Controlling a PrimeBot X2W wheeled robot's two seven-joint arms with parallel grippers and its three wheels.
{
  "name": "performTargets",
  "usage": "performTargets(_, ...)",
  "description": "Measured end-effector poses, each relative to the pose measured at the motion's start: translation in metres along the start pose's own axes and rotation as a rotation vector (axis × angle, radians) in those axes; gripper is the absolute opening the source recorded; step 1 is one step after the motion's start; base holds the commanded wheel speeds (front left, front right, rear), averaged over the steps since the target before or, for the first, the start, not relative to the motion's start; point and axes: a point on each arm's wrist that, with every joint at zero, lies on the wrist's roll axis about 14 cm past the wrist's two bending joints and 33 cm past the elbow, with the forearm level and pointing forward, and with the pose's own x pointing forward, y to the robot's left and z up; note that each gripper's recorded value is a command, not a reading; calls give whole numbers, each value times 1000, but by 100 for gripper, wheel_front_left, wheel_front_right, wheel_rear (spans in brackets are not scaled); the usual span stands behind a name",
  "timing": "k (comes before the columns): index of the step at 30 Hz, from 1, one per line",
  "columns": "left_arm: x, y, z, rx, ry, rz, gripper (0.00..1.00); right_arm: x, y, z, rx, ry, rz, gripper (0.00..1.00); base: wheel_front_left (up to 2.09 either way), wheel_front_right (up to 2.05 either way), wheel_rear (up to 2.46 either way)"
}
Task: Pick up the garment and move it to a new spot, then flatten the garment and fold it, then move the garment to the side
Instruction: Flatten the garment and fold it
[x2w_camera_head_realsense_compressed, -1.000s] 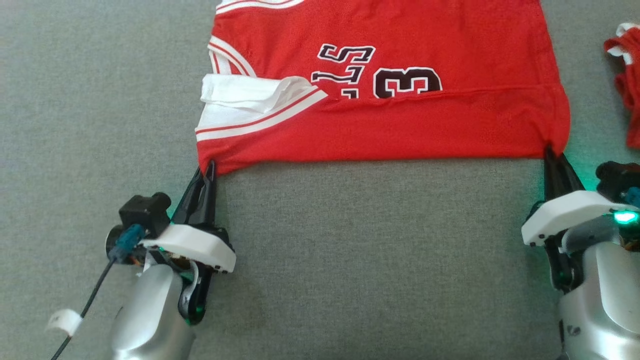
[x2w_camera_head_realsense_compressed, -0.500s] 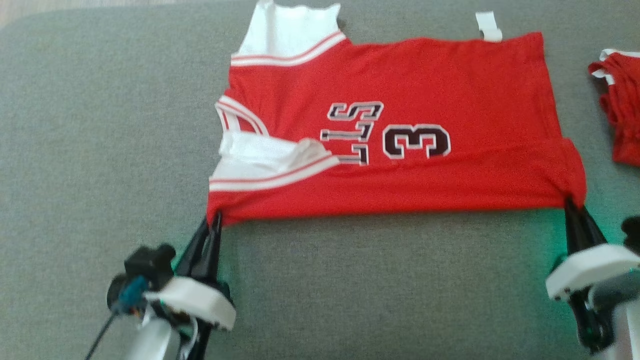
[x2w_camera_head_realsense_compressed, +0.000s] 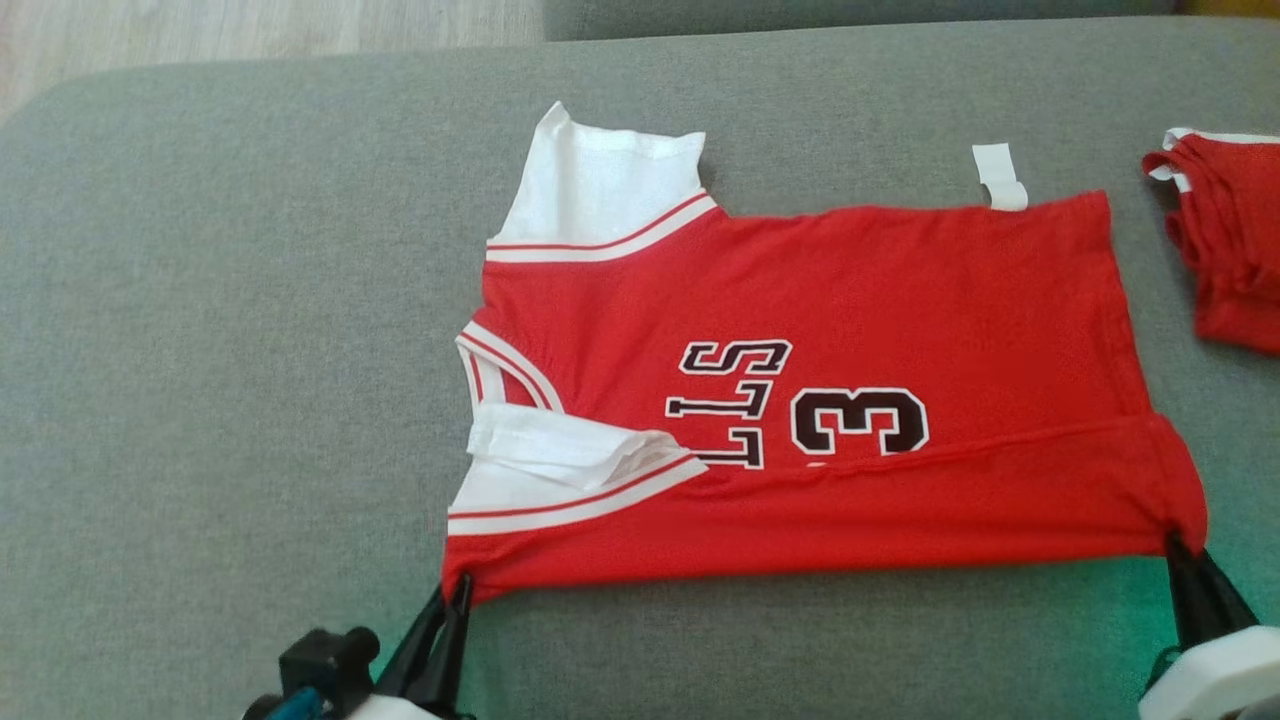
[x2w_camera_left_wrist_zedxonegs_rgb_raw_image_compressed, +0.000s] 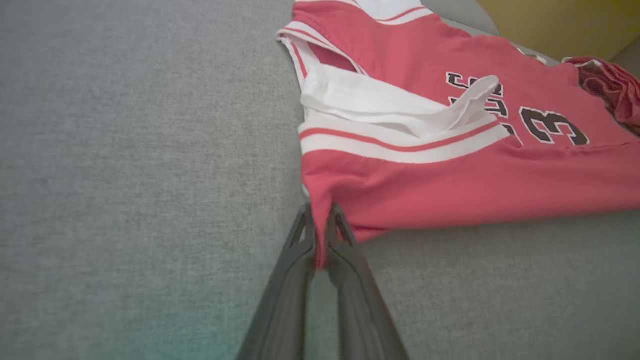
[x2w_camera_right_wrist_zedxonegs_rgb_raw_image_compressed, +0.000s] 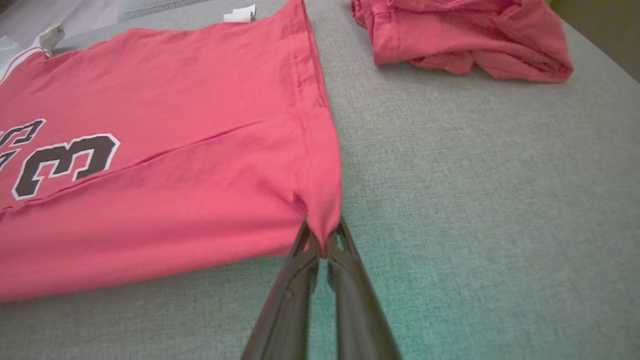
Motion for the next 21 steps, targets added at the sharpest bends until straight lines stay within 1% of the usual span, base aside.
performTargets(1, -1, -1, -2, 0, 8, -3, 0, -1, 0, -1, 1, 1, -1, 0, 0, 0, 0)
performTargets(2, -1, -2, -3, 0, 11, -7, 0, -2, -1, -1, 4, 6, -3, 6, 0, 0, 0)
performTargets(3, -1, -3, -4, 1, 18, -9, 0, -2, -1, -1, 6, 4, -4, 36, 0, 0, 0)
performTargets(4, -1, -4, -6, 2, 24, -9, 0, -2, 0, -2, 8, 11, -4, 78, 0, 0, 0)
performTargets(5, -1, -4, -8, 2, 33, -8, 6, -3, 0, -3, 10, 16, -4, 100, 0, 0, 0)
performTargets(6, -1, -3, -9, 2, 37, -5, 33, -3, 0, -3, 11, 18, -4, 100, 0, 0, 0)
performTargets(7, -1, -3, -9, 2, 39, -1, 75, -3, 0, -3, 13, 17, -5, 100, 0, 0, 0)
performTargets(8, -1, -2, -11, 1, 50, 1, 100, -4, -2, -2, 13, 14, -11, 100, 0, 0, 0)
performTargets(11, 0, -2, -12, 1, 64, -4, 100, -5, -9, 10, -4, -22, -33, 100, 0, 0, 0)
performTargets(14, 5, 2, 5, 15, 29, -4, 100, -7, -15, 28, -24, -80, -53, 100, 0, 0, 0)
performTargets(16, 14, 14, 30, 54, -26, 11, 100, -6, -13, 36, -32, -101, -51, 100, 0, 0, 0)
performTargets(18, 29, 21, 65, 131, -90, -2, 100, -2, -8, 38, -34, -104, -44, 100, 0, 0, 0)
performTargets(21, 60, 10, 131, 214, -193, -71, 100, 11, 2, 44, -33, -111, -24, 100, 0, 0, 0)
